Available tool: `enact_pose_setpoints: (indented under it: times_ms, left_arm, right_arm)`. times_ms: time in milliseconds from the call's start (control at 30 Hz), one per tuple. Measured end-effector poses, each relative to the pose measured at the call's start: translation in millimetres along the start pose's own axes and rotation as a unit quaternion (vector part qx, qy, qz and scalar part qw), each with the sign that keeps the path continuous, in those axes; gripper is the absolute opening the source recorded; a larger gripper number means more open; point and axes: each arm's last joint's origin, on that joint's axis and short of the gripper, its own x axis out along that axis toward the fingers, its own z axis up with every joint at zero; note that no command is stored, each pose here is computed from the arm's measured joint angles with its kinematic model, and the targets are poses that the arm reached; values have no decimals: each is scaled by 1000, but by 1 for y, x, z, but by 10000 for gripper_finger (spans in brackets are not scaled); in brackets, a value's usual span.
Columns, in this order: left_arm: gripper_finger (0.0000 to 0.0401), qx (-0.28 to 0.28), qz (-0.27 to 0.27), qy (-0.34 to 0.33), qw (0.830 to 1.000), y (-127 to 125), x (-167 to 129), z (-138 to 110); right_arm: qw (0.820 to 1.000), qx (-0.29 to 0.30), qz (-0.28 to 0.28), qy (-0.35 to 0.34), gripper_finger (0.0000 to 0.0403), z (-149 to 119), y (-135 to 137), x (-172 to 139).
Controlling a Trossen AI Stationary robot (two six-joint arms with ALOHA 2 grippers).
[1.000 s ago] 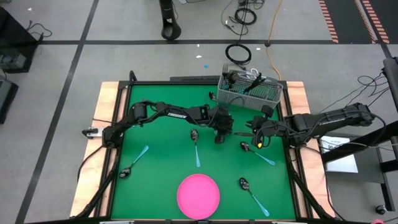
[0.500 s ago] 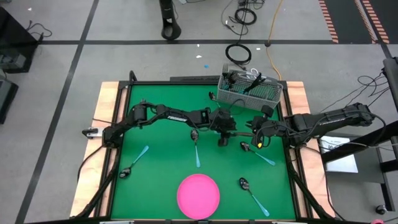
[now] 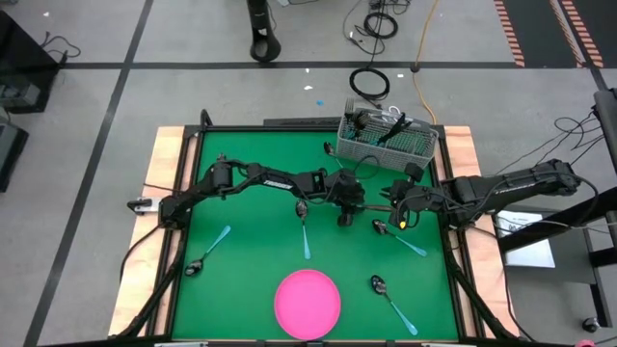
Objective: Sort silverware
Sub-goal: Put the blue knife into the utensil holder
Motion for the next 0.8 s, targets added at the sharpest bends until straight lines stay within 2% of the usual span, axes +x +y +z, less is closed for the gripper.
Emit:
enact_pose_setpoints:
  times_ms: [233, 567, 800]
  left_arm:
    - [140, 0, 0, 9, 1000, 0, 4, -5]
    - [66, 1, 3, 13, 1000, 0, 5, -7]
    - [43, 1, 7, 12, 1000, 1, 5, -7]
  right_arm:
    - [1000, 0, 0, 0, 50, 0, 0, 0]
    - [1000, 0, 0, 0, 50, 0, 0, 0]
    - [1000, 0, 0, 0, 50, 0, 0, 0]
